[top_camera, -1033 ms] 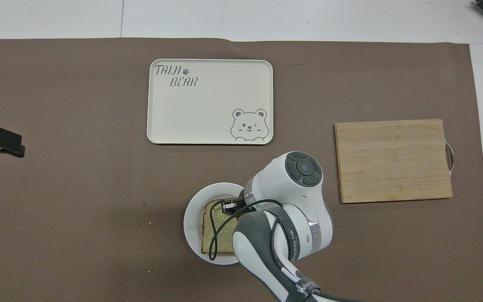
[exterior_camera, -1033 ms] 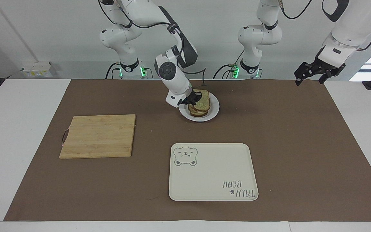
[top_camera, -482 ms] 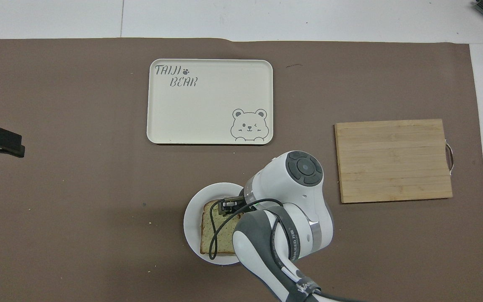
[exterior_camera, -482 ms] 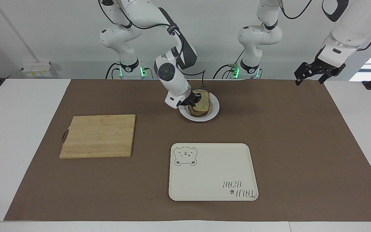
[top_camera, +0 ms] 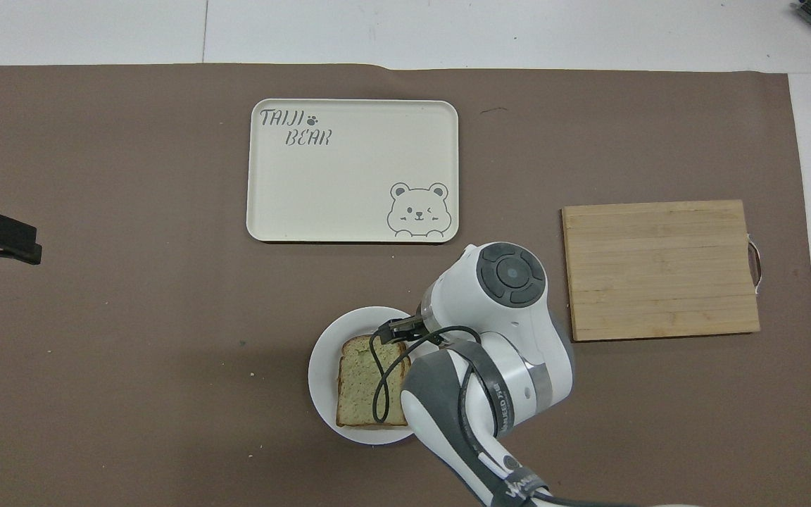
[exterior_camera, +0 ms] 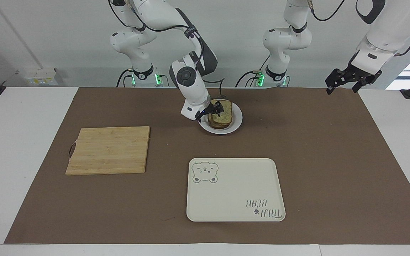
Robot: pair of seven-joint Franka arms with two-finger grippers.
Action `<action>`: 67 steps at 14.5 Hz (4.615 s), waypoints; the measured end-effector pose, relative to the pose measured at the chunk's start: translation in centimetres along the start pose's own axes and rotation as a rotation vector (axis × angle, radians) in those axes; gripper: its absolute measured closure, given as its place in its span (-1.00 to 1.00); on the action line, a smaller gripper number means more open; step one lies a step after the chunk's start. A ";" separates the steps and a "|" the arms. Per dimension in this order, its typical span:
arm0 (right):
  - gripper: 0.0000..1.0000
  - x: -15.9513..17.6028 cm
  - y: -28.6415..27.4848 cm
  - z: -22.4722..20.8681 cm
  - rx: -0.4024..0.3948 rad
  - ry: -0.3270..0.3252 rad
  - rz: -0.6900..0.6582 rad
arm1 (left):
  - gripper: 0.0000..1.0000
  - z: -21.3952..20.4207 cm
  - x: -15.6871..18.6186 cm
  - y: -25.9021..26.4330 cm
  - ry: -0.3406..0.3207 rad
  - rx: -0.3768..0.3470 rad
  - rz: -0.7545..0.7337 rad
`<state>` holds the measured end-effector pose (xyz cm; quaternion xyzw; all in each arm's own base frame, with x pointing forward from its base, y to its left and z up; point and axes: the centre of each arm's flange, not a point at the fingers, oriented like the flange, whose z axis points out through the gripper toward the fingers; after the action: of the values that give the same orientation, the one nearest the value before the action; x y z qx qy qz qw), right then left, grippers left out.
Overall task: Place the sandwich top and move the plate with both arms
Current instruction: 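Lay the bread slice onto the egg toast with the right gripper, then open the right gripper and withdraw it toward the wooden board, then reach the left gripper to the white plate rim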
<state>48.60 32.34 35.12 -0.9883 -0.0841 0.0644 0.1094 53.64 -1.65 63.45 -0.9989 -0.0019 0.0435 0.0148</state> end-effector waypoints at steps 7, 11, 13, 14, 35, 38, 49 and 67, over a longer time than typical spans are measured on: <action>-1.00 1.6 7.9 -8.8 -0.138 0.045 0.026 | -1.00 0.0 0.0 0.0 0.000 0.000 0.000; -1.00 1.8 10.9 -13.4 -0.179 0.042 0.059 | -1.00 -0.2 -0.2 0.3 0.004 -0.015 0.005; -1.00 1.8 12.3 -14.7 -0.193 0.048 0.077 | -1.00 0.5 -0.5 0.9 -0.009 -0.033 0.014; -1.00 1.8 13.3 -15.5 -0.193 0.055 0.095 | -1.00 1.4 -0.7 1.3 -0.011 -0.042 0.020; -1.00 -5.6 26.3 -34.5 -0.226 0.161 0.362 | -1.00 23.7 -6.6 13.8 -0.028 -0.569 0.072; -1.00 -6.6 26.3 -36.8 -0.225 0.159 0.333 | -1.00 26.5 -7.7 14.1 -0.017 -0.603 0.072; -1.00 -8.1 27.1 -38.6 -0.217 0.134 0.349 | -1.00 33.6 -11.2 15.6 -0.001 -0.782 0.161; -1.00 -8.1 26.3 -38.9 -0.223 0.131 0.266 | 0.88 38.6 -13.3 17.9 -0.010 -0.894 0.144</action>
<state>50.36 -2.43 67.73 -0.9988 0.0479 0.0042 -0.0051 37.08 -18.48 25.65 -0.9047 0.0488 0.0443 -0.4210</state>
